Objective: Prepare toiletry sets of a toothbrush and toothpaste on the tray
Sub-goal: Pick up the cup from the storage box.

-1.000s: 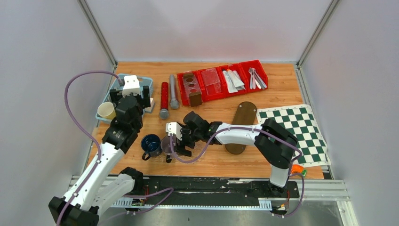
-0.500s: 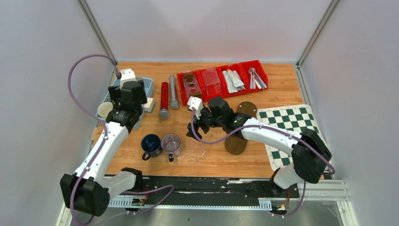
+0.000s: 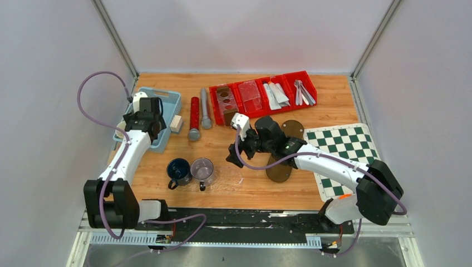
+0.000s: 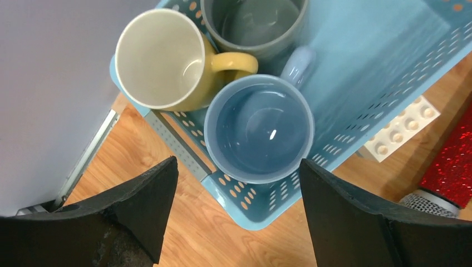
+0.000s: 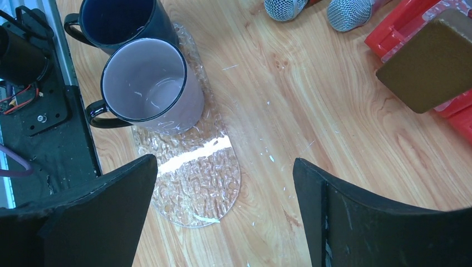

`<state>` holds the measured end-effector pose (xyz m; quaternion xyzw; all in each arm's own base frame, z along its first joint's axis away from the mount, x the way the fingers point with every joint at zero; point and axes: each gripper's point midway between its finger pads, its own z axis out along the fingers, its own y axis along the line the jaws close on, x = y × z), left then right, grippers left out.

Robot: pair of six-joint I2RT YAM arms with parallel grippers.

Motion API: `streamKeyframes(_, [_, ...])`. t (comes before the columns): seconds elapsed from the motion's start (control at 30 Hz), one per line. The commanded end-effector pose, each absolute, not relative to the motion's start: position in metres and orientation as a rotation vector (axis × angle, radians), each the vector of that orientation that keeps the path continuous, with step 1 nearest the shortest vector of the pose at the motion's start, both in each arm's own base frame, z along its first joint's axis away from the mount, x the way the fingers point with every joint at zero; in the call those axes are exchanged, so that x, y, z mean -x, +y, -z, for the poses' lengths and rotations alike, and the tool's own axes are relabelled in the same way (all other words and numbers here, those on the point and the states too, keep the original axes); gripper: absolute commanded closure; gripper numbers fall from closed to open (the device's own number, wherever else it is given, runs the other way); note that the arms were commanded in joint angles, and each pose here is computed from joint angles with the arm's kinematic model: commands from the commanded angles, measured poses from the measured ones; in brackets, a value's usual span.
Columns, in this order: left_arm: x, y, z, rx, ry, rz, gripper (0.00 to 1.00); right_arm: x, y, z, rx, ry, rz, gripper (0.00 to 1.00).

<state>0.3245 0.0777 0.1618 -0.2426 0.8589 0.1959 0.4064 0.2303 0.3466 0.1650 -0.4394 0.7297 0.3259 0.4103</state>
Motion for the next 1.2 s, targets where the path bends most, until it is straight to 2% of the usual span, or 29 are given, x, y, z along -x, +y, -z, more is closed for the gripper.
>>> streamKeyframes(0.0, [-0.325,0.09,-0.16,0.72,2.153,-0.484,0.13,-0.225,0.348,-0.17,1.098,1.817,-0.866,0.06])
streamKeyframes(0.17, [-0.322,0.11,-0.145,0.817,2.163,-0.483,0.16,-0.224,0.348,-0.172,1.104,1.8,-0.873,0.06])
streamKeyframes(0.53, [-0.343,0.122,-0.118,0.848,2.217,-0.418,0.43,-0.227,0.343,-0.164,1.095,1.812,-0.83,0.06])
streamKeyframes(0.77, [-0.35,0.126,-0.106,0.86,2.241,-0.394,0.52,-0.226,0.342,-0.162,1.101,1.815,-0.828,0.06])
streamKeyframes(0.97, [-0.354,0.127,-0.113,0.842,2.236,-0.384,0.55,-0.227,0.342,-0.16,1.104,1.819,-0.824,0.06])
streamKeyframes(1.17, [-0.351,0.124,-0.095,0.878,2.28,-0.361,0.56,-0.228,0.341,-0.159,1.105,1.819,-0.815,0.06])
